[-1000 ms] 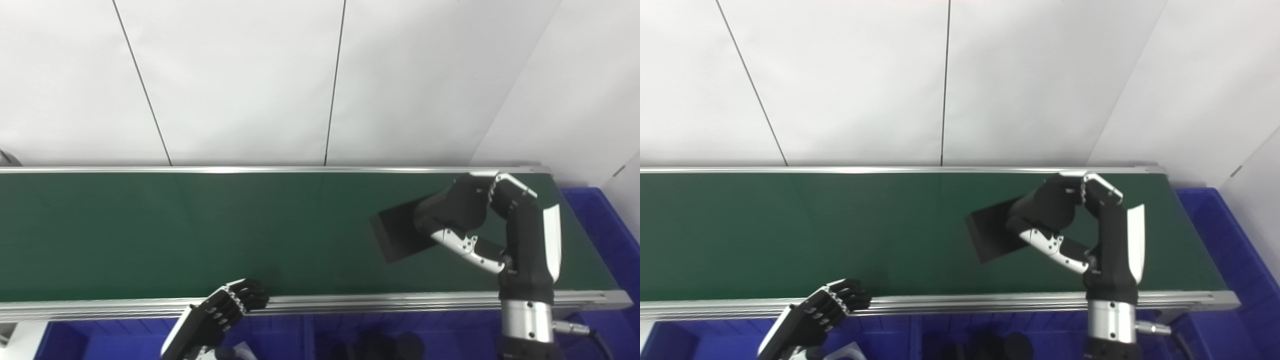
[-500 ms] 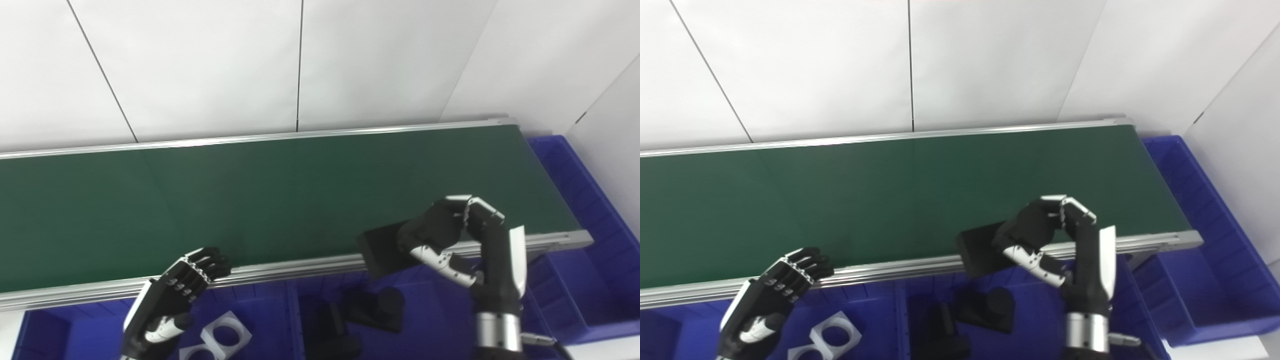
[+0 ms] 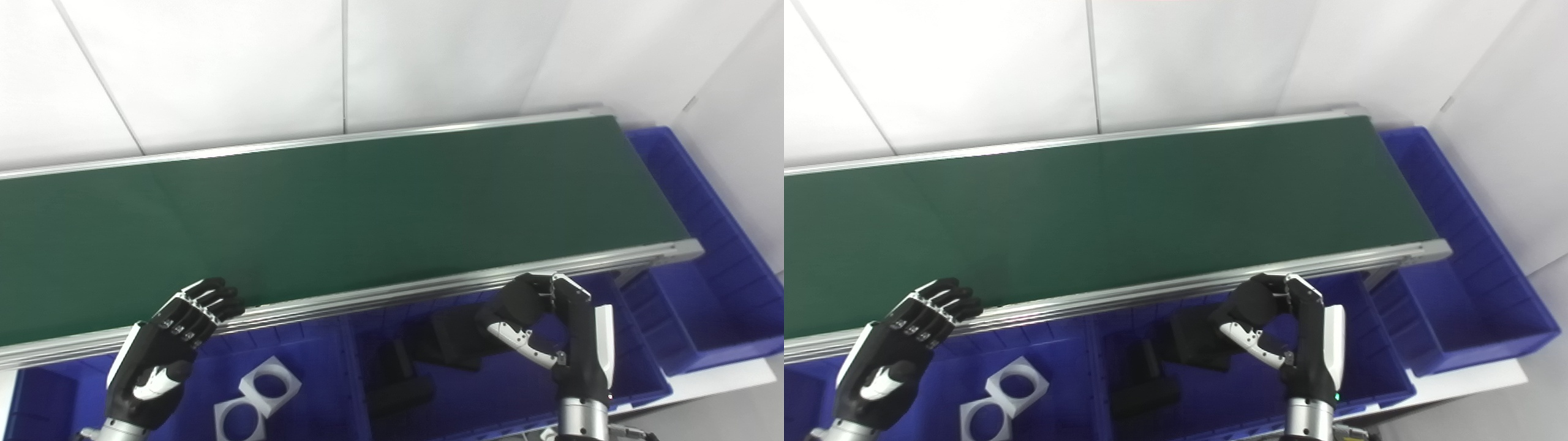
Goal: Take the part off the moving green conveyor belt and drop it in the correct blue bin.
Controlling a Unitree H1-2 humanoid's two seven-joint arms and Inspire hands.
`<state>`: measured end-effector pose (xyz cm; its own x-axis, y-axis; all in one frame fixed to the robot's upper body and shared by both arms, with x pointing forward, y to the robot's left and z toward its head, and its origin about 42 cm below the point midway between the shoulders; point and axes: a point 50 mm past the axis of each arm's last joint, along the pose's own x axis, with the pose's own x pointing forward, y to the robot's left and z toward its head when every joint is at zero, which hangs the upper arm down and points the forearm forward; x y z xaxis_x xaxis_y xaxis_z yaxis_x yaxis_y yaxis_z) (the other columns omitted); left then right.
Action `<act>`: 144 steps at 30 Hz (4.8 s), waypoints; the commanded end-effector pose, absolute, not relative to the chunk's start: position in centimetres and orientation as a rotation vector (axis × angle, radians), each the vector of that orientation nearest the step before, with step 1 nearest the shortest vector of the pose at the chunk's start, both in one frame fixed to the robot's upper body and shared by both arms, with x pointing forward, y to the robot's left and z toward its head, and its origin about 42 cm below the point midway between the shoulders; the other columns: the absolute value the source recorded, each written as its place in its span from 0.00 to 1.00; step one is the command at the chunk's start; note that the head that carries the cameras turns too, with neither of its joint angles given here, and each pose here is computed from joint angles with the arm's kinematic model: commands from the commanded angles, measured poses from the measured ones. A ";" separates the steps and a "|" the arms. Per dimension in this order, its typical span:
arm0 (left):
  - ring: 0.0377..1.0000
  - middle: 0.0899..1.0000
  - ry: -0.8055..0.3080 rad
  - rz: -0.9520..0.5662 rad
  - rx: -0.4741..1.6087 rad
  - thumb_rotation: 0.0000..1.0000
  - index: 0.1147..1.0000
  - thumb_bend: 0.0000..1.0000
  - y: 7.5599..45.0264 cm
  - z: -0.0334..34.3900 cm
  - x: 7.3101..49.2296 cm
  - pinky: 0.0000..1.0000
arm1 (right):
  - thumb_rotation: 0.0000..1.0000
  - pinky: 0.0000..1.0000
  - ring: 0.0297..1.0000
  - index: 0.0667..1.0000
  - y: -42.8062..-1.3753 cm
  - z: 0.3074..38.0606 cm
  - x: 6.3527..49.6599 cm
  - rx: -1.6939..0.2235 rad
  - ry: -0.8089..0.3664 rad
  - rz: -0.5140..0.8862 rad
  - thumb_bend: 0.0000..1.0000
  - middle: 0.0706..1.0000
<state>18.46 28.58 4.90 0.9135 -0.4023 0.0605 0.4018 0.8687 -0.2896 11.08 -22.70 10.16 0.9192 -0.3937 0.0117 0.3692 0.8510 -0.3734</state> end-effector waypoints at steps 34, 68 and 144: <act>0.72 0.72 -0.053 -0.442 -0.300 0.40 0.72 0.99 29.0 7.0 19.1 0.74 | 0.00 0.41 0.42 0.46 -24.6 0.4 8.6 -0.282 0.281 -0.502 0.52 0.47; 0.72 0.72 -0.046 -0.441 -0.309 0.41 0.72 1.00 28.0 6.3 18.8 0.74 | 0.43 0.88 0.90 0.97 -23.3 9.8 10.9 -0.194 0.066 -0.196 0.89 0.92; 0.82 0.80 -0.089 -0.373 -0.106 0.42 0.79 0.97 19.9 5.5 16.9 0.83 | 0.55 0.71 0.78 0.87 -17.0 8.5 16.9 -0.091 -0.124 0.306 0.74 0.82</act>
<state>16.24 19.60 4.63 0.9323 -0.3589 0.0442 0.3616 0.9255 -0.1128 16.85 -17.51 6.98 0.9491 0.3148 0.0108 -0.3124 0.9452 -0.0947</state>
